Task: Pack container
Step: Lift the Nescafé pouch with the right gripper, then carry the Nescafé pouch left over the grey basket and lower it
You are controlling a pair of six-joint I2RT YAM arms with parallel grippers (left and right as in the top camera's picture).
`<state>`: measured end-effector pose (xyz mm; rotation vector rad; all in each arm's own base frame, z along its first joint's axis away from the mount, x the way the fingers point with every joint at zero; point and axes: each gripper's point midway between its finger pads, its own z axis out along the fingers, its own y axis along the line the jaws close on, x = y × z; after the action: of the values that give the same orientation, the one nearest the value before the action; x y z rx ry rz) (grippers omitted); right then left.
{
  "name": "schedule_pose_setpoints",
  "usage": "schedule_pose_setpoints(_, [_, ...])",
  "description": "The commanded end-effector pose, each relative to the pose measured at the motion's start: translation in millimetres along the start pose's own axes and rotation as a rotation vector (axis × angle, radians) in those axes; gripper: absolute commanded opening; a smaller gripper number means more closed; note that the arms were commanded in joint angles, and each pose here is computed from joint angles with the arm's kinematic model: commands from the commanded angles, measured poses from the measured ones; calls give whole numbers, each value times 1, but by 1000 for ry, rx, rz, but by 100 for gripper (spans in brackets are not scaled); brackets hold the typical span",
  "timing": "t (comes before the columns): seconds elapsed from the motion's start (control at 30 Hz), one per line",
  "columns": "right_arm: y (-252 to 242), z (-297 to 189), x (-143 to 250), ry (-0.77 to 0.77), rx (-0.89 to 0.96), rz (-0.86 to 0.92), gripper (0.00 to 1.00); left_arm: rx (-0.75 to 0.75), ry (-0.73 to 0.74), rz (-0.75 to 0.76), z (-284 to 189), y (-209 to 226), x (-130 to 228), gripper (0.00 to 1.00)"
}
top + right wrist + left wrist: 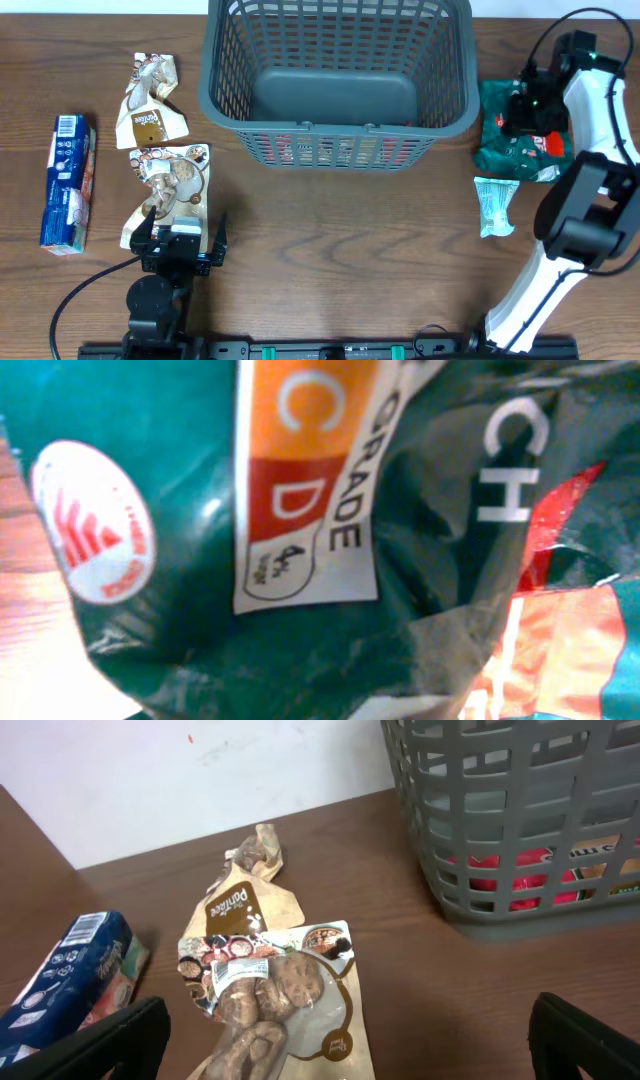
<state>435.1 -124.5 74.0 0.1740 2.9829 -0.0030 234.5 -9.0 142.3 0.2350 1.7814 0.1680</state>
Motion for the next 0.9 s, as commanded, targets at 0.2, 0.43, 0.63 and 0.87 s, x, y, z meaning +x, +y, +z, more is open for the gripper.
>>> schedule_pose_setpoints(0.2, [-2, -99, -15, -226, 72, 7, 2, 12, 23, 18, 3, -4, 11, 99])
schedule_pose_setpoints(0.43, [2, -170, -11, -388, 91, 37, 2, 12, 23, 18, 3, -4, 11, 99])
schedule_pose_setpoints(0.63, [14, -259, 2, -618, 115, 16, 2, 12, 23, 18, 3, -4, 11, 99])
schedule_pose_setpoints(0.87, [54, -373, 30, -929, 100, -64, 2, 12, 23, 18, 3, -4, 11, 99])
